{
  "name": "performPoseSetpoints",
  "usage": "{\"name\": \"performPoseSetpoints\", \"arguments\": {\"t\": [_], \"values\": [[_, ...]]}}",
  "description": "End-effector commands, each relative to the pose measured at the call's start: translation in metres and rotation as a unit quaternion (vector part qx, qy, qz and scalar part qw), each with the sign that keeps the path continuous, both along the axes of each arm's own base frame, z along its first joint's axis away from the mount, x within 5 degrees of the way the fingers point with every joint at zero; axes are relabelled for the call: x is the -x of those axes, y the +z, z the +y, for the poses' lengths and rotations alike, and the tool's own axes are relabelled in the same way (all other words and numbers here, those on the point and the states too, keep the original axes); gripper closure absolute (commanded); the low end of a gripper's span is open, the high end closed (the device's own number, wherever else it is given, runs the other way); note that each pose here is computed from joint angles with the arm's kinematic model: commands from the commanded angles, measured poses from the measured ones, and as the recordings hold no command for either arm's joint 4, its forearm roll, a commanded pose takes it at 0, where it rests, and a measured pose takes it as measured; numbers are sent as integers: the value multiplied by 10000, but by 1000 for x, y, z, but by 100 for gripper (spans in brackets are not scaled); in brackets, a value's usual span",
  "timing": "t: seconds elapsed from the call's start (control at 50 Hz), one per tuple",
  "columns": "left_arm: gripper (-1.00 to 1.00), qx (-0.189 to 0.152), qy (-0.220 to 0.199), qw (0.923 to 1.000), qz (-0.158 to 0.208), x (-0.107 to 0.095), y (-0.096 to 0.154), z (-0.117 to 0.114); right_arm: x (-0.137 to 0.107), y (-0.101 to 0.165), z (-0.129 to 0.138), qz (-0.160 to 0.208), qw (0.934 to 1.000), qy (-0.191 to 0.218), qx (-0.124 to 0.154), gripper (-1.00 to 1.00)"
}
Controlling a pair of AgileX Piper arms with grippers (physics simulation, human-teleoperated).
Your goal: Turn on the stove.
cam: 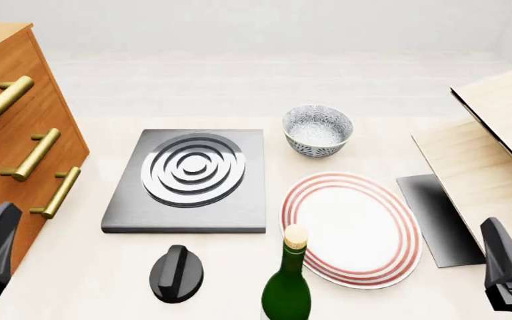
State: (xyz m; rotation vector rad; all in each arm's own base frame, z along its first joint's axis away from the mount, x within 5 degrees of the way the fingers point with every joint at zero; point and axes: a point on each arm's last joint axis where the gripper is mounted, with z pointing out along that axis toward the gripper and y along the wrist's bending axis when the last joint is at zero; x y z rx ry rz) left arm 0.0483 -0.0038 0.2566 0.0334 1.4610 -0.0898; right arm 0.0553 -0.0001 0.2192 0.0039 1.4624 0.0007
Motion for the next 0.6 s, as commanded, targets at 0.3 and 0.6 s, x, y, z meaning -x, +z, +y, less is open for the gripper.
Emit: {"name": "performPoseSetpoints", "arguments": {"t": [0.3, 0.6], "values": [[-100, -370, -1241, 9895, 633, -46, 52, -28, -1, -3, -1, 93, 9999, -49, 36, -100], [-100, -236, -1835, 9622, 1998, -106, 24, -73, -1, -6, -1, 157, 9998, -68, 44, -100]]}}
